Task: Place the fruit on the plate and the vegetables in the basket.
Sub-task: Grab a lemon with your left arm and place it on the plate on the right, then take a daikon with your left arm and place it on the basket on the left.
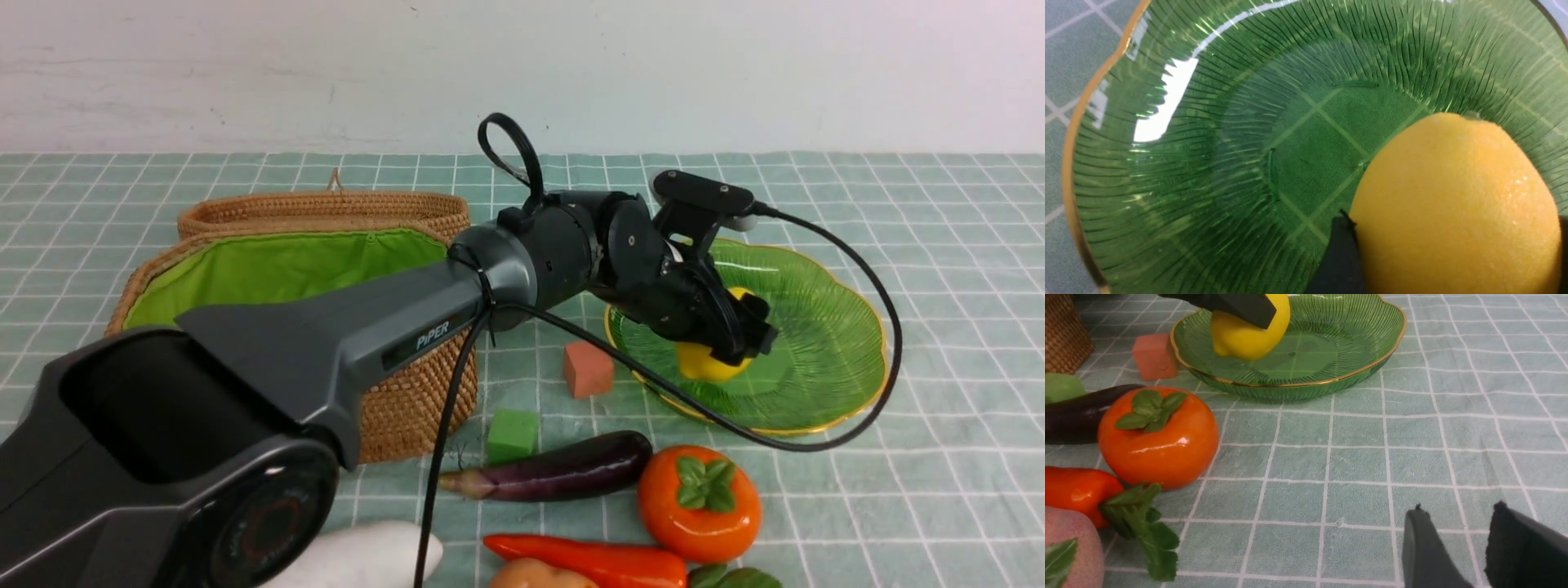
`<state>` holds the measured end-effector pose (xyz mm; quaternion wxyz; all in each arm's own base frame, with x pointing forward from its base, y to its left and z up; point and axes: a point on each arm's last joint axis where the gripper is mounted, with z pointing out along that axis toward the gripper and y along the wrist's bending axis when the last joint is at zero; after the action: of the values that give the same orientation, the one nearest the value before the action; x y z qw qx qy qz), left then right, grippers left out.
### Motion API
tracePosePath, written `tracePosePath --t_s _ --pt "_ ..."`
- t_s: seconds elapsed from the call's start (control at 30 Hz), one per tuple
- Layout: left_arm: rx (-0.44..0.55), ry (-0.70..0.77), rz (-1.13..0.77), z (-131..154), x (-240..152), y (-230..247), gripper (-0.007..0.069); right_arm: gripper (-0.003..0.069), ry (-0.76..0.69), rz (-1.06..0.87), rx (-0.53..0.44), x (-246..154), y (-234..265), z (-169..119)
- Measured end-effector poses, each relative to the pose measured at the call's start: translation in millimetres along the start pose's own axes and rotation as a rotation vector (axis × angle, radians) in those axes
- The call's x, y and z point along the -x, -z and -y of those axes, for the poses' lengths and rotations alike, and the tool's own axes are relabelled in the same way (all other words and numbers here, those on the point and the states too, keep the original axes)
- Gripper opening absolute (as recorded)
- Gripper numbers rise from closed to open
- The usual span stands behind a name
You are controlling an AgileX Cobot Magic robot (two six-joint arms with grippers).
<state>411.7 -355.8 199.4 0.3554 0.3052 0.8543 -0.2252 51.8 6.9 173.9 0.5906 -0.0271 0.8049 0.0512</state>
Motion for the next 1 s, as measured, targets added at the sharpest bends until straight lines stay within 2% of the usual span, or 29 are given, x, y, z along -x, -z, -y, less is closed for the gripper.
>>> tracePosePath --t_s 0.1,0.27,0.37,0.53,0.57,0.6,0.63,0.73,0.83,0.9,0.97,1.0 --pt "-0.003 0.000 -0.009 0 -1 0 0.0654 0.0241 0.000 0.000 0.000 0 0 0" --pt "-0.008 -0.009 -0.027 2 2 7 0.0662 0.0241 0.000 0.000 0.000 0 0 0" --pt "0.011 -0.072 -0.039 5 14 30 0.0657 0.0241 0.000 0.000 0.000 0 0 0" --pt "0.037 -0.145 -0.093 8 41 99 0.0624 0.0241 0.000 0.000 0.000 0 0 0" --pt "0.048 -0.139 -0.132 2 48 134 0.0600 0.0241 0.000 0.000 0.000 0 0 0" --pt "0.049 -0.137 -0.137 2 49 138 0.0597 0.0241 0.000 0.000 0.000 0 0 0" --pt "0.063 -0.122 -0.177 -7 53 174 0.0573 0.0241 0.000 0.000 0.000 0 0 0" --pt "0.111 -0.102 -0.210 -22 56 230 0.0536 0.0241 0.000 0.000 0.000 0 0 0" --pt "0.204 -0.116 -0.221 -37 46 289 0.0507 0.0241 0.001 0.000 0.000 0 0 0" --pt "0.237 -0.157 -0.224 -33 33 319 0.0498 0.0241 0.001 0.000 0.000 0 0 0" --pt "0.245 -0.180 -0.250 -31 21 327 0.0496 0.0241 0.001 0.000 0.000 0 0 0" --pt "0.253 -0.208 -0.273 -25 1 344 0.0495 0.0241 0.001 0.000 0.000 0 0 0"
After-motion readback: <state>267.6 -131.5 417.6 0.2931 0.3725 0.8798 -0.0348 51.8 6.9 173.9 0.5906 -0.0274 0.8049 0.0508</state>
